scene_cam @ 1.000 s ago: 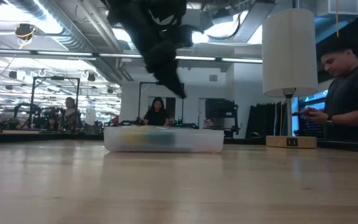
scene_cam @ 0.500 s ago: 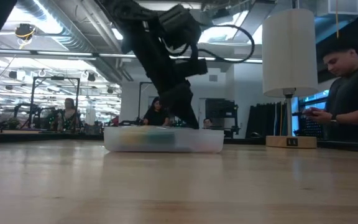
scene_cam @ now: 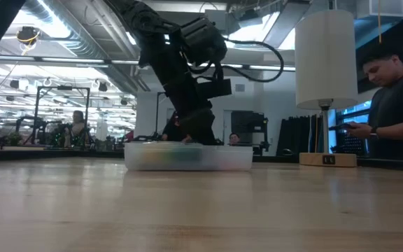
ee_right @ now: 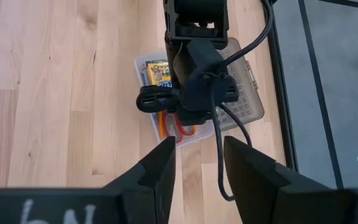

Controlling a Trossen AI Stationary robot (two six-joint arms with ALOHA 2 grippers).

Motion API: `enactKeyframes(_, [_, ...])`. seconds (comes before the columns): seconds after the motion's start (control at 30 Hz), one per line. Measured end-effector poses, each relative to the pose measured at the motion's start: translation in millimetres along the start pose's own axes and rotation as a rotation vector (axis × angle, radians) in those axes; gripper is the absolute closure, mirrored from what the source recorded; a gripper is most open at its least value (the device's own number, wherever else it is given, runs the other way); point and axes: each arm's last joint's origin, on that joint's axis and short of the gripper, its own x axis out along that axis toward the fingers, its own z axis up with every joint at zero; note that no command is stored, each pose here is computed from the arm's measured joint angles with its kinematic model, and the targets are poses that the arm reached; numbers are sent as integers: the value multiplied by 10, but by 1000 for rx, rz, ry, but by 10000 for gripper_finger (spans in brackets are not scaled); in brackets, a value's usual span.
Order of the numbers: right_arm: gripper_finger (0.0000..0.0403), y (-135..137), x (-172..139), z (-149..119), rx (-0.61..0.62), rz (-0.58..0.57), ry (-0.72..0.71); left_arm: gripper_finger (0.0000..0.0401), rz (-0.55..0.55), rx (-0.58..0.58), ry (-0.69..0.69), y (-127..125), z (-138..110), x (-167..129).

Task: Pack school essentials
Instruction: Put the orange pencil into the black supply box, then put the pink sticky note into the black supply box

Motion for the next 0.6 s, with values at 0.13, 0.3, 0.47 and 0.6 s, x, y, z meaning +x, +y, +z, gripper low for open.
enactKeyframes(0.13, [266,0,0,0,0,0,0,330,-3,0,2,-12,4,-25])
enactKeyframes(0.3, [266,26,-45,-14,-7,9,-11,330,-11,5,-48,-38,98,-261])
enactKeyframes(0.47, [266,184,-232,-81,-24,96,-46,330,-36,13,-81,-101,168,-661])
enactKeyframes(0.6, [266,433,-319,-135,-60,165,-52,330,-64,24,-103,-207,187,-986])
